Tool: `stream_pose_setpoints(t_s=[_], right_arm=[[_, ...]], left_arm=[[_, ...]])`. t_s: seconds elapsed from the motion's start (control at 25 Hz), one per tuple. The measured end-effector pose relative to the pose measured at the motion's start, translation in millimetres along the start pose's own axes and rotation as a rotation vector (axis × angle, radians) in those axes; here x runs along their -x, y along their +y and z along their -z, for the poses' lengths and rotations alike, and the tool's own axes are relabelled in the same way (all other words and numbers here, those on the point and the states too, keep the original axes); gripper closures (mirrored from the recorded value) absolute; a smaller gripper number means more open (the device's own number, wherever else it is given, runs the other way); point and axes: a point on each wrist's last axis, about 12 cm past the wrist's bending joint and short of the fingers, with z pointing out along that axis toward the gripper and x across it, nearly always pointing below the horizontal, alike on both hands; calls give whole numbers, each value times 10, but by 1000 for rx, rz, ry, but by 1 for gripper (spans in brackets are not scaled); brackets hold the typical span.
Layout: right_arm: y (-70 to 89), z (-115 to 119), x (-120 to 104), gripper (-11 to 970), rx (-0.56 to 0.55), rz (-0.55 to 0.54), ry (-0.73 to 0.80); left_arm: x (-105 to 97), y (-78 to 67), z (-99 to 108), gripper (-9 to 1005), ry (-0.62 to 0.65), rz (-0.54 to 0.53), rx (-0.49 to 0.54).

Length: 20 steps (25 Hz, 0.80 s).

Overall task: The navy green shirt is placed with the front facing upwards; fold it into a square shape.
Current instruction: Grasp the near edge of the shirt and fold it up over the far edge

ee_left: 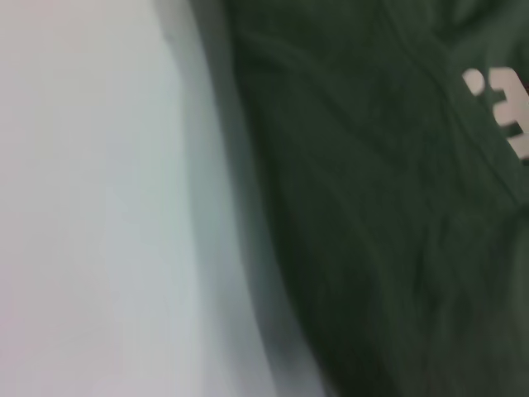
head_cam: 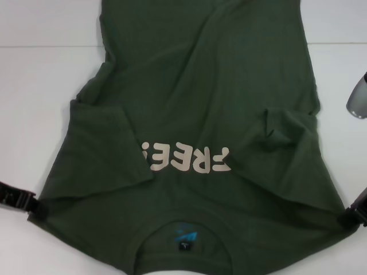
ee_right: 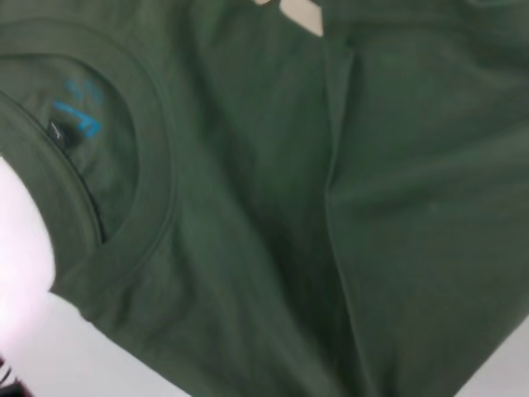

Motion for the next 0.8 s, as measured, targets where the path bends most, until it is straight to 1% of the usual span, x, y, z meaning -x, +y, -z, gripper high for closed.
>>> stream_pose_setpoints(t_s=[0.16, 0.44, 0.68, 0.8], right_arm=[[90, 27, -31, 924, -3, 12, 15], [172, -3, -58, 921, -13, 21, 59], [171, -2, -64, 919, -15, 21, 63], [130, 43, -64, 918, -20, 18, 46]], left_arm=[[-49, -18, 11, 953, 47, -17, -9], [-107, -47, 53, 953, 102, -38, -20], [-87, -75, 42, 954, 121, -48, -23], [-59, -90, 56, 954, 120, -55, -27]])
